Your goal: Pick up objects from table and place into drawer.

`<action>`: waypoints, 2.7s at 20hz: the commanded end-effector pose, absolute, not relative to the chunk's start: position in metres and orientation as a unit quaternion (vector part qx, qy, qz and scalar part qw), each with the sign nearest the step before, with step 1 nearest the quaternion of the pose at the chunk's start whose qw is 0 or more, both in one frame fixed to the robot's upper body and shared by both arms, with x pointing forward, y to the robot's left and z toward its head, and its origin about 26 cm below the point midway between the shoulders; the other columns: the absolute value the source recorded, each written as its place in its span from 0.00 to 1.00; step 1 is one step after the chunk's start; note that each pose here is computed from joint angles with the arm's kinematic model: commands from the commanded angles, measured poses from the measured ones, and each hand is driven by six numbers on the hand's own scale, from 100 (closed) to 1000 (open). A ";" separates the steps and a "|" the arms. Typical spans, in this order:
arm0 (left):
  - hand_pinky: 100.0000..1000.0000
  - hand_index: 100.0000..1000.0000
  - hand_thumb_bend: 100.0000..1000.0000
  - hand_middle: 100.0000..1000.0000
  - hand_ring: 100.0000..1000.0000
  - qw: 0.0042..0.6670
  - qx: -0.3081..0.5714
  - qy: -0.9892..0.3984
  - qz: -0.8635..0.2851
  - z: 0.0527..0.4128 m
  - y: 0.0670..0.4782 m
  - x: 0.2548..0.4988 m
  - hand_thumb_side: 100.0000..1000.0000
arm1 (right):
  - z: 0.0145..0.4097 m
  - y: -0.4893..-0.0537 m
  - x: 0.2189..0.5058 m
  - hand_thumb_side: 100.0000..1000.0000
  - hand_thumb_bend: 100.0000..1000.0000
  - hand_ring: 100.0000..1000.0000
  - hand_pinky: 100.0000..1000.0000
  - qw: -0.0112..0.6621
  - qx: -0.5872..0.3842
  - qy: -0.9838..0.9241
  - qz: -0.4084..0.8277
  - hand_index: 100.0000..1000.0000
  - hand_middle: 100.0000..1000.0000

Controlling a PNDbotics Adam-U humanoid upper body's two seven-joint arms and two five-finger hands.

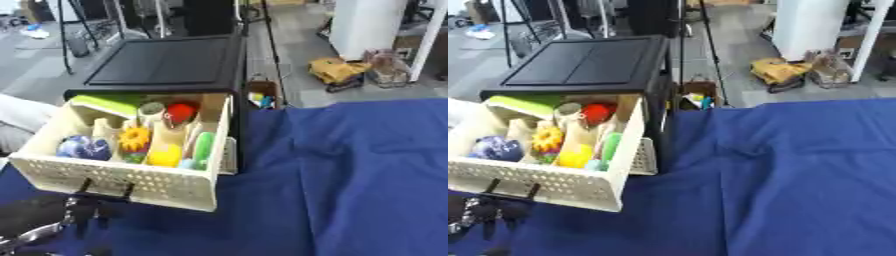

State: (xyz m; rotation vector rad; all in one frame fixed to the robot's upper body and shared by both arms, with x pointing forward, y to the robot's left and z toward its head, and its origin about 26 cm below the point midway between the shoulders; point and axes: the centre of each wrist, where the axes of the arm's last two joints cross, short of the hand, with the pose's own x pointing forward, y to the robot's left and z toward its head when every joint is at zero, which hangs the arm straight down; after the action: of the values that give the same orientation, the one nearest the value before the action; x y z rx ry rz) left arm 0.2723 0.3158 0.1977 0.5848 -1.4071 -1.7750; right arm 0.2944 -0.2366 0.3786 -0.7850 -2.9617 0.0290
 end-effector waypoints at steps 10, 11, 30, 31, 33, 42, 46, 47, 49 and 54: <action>0.19 0.91 0.24 0.68 0.50 0.392 0.249 -0.553 -0.692 0.216 0.315 0.276 1.00 | 0.387 -0.235 0.288 0.80 0.20 0.67 0.62 0.023 -0.255 -0.967 0.005 0.67 0.54; 0.19 0.91 0.24 0.68 0.50 0.393 0.249 -0.553 -0.691 0.217 0.315 0.276 1.00 | 0.387 -0.235 0.288 0.80 0.20 0.67 0.62 0.023 -0.255 -0.967 0.005 0.67 0.54; 0.16 0.91 0.25 0.66 0.48 0.406 0.257 -0.575 -0.663 0.228 0.315 0.279 1.00 | 0.386 -0.234 0.289 0.80 0.21 0.66 0.62 0.027 -0.252 -0.967 0.005 0.67 0.54; 0.16 0.91 0.25 0.67 0.48 0.407 0.256 -0.576 -0.661 0.229 0.315 0.279 1.00 | 0.386 -0.234 0.289 0.80 0.21 0.66 0.62 0.027 -0.252 -0.967 0.005 0.67 0.54; 0.16 0.91 0.25 0.67 0.48 0.408 0.256 -0.577 -0.659 0.231 0.315 0.280 1.00 | 0.386 -0.234 0.289 0.80 0.21 0.66 0.62 0.027 -0.252 -0.967 0.004 0.67 0.54; 0.15 0.91 0.24 0.66 0.48 0.412 0.262 -0.585 -0.648 0.236 0.315 0.281 1.00 | 0.386 -0.234 0.289 0.80 0.21 0.66 0.62 0.028 -0.253 -0.967 0.004 0.67 0.54; 0.15 0.91 0.24 0.66 0.48 0.414 0.263 -0.586 -0.646 0.237 0.315 0.281 1.00 | 0.386 -0.234 0.289 0.80 0.22 0.66 0.62 0.028 -0.253 -0.967 0.004 0.67 0.53; 0.15 0.91 0.24 0.66 0.47 0.414 0.263 -0.586 -0.645 0.237 0.315 0.281 1.00 | 0.386 -0.234 0.289 0.80 0.21 0.66 0.62 0.028 -0.253 -0.967 0.004 0.67 0.53; 0.14 0.91 0.24 0.66 0.47 0.417 0.264 -0.586 -0.643 0.238 0.315 0.281 1.00 | 0.386 -0.234 0.289 0.80 0.22 0.66 0.62 0.027 -0.253 -0.967 0.004 0.67 0.53; 0.14 0.91 0.25 0.66 0.47 0.424 0.268 -0.585 -0.637 0.241 0.314 0.282 1.00 | 0.387 -0.234 0.289 0.80 0.22 0.66 0.62 0.027 -0.253 -0.967 0.003 0.67 0.53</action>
State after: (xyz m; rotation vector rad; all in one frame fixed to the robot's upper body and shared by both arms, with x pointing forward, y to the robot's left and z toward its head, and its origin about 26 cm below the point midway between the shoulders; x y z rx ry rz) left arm 0.2817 0.3122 0.2266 0.6229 -1.4502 -1.5966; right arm 0.2950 -0.2345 0.3776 -0.7726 -2.9499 0.0189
